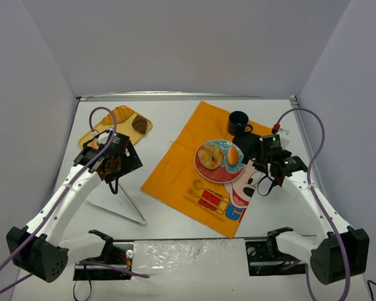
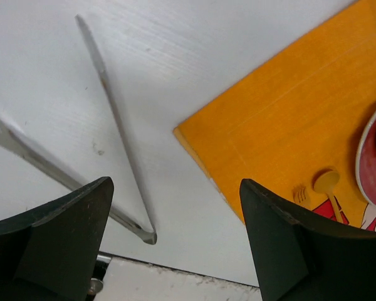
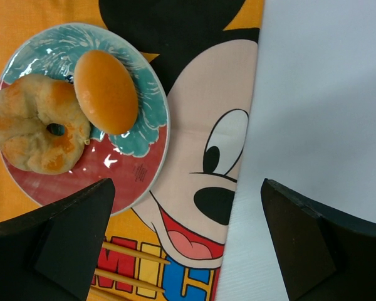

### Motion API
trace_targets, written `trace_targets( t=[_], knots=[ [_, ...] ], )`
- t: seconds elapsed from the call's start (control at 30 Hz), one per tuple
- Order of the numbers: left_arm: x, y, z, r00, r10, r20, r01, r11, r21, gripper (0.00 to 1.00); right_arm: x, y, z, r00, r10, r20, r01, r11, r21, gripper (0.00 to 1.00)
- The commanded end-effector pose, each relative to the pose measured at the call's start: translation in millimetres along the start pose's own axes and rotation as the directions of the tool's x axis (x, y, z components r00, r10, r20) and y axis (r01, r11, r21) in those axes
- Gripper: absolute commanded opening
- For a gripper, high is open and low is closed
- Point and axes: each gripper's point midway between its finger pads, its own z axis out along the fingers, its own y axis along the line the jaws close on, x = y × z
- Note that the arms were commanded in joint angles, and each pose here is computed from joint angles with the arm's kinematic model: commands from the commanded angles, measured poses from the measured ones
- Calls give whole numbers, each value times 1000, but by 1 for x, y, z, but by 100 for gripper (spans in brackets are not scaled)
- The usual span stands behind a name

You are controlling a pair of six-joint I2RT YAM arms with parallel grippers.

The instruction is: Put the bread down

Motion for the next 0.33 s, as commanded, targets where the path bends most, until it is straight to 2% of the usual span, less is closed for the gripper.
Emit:
trace_targets(
  t=[0.0, 0.3],
  knots=[
    [-35, -33, -16, 976, 177, 127, -190, 976, 104, 79, -29, 26, -10, 997, -22, 69, 28, 996, -80, 100],
    [-33, -53, -10, 959, 250, 136, -267, 957, 118, 79, -35, 43, -16, 997, -47, 69, 56, 990, -130, 100]
  ],
)
